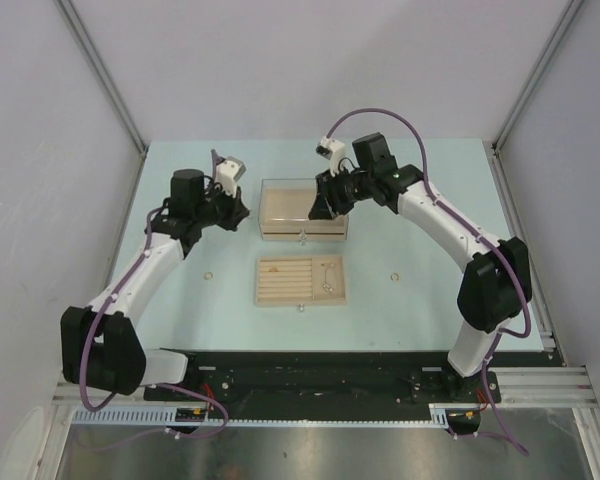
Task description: Organize the mixed jewelry
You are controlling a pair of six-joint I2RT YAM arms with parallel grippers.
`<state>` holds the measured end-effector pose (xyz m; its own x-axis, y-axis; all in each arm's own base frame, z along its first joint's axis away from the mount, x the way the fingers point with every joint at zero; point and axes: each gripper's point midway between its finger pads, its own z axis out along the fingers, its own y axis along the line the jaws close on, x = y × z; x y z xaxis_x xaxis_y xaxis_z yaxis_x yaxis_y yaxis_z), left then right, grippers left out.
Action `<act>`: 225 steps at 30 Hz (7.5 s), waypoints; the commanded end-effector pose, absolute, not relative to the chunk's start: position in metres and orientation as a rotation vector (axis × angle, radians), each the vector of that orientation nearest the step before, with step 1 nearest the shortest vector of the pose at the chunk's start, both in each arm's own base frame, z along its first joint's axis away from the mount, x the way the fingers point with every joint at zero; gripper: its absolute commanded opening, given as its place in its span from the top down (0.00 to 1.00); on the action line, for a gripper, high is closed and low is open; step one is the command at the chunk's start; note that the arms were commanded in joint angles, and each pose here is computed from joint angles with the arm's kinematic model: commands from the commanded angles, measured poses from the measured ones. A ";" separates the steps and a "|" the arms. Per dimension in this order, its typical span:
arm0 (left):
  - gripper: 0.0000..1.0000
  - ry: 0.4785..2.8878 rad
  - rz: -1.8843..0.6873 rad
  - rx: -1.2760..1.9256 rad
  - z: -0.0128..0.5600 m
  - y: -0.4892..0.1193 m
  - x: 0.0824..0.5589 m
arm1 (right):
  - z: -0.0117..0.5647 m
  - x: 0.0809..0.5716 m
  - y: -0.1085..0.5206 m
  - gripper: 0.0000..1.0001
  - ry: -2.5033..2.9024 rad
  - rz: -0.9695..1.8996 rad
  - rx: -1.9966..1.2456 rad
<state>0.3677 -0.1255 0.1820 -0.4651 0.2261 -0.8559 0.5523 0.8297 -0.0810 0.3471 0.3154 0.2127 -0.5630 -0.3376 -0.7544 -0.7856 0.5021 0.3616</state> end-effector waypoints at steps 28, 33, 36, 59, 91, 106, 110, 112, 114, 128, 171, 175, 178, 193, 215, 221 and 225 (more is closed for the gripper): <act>1.00 1.787 -0.551 0.463 0.283 -0.216 0.339 | 0.278 0.331 0.383 0.55 1.952 1.275 -0.859; 1.00 1.790 -0.559 0.472 0.280 -0.220 0.336 | 0.279 0.334 0.384 0.56 1.950 1.265 -0.860; 1.00 1.790 -0.561 0.475 0.279 -0.221 0.335 | 0.278 0.335 0.385 0.58 1.954 1.264 -0.861; 1.00 1.783 -0.566 0.485 0.278 -0.223 0.333 | 0.275 0.334 0.386 0.85 1.956 1.255 -0.887; 0.35 1.525 -0.837 0.941 0.295 -0.237 0.275 | 0.283 0.314 0.333 1.00 1.865 1.269 -1.002; 0.36 1.447 -1.046 1.102 0.292 -0.253 0.249 | 0.291 0.260 0.343 1.00 1.755 1.359 -1.227; 0.39 1.472 -1.087 1.099 0.288 -0.254 0.251 | 0.292 0.259 0.343 1.00 1.743 1.349 -1.235; 0.44 1.484 -1.110 1.091 0.287 -0.253 0.251 | 0.291 0.259 0.343 1.00 1.743 1.346 -1.236; 0.50 1.476 -1.145 1.099 0.287 -0.253 0.249 | 0.293 0.256 0.342 1.00 1.734 1.347 -1.243; 0.62 1.457 -1.256 1.124 0.292 -0.252 0.242 | 0.289 0.252 0.344 1.00 1.729 1.336 -1.259; 1.00 1.446 -1.364 1.124 0.298 -0.255 0.229 | 0.271 0.260 0.356 1.00 1.773 1.231 -1.272; 1.00 1.438 -1.373 1.126 0.298 -0.254 0.225 | 0.271 0.261 0.357 0.96 1.777 1.232 -1.272; 1.00 1.441 -1.354 1.124 0.297 -0.253 0.225 | 0.272 0.261 0.357 0.80 1.787 1.234 -1.273; 1.00 1.505 -1.127 1.187 0.279 -0.244 0.246 | 0.278 0.262 0.331 0.60 1.808 1.160 -1.273; 1.00 1.869 -0.221 1.386 0.141 -0.197 0.298 | 0.273 0.283 0.277 0.59 1.883 0.859 -1.160; 1.00 1.897 -0.079 1.473 0.105 -0.198 0.292 | 0.269 0.287 0.273 0.59 1.897 0.826 -1.147; 1.00 1.903 -0.025 1.510 0.094 -0.201 0.295 | 0.266 0.288 0.270 0.59 1.905 0.820 -1.143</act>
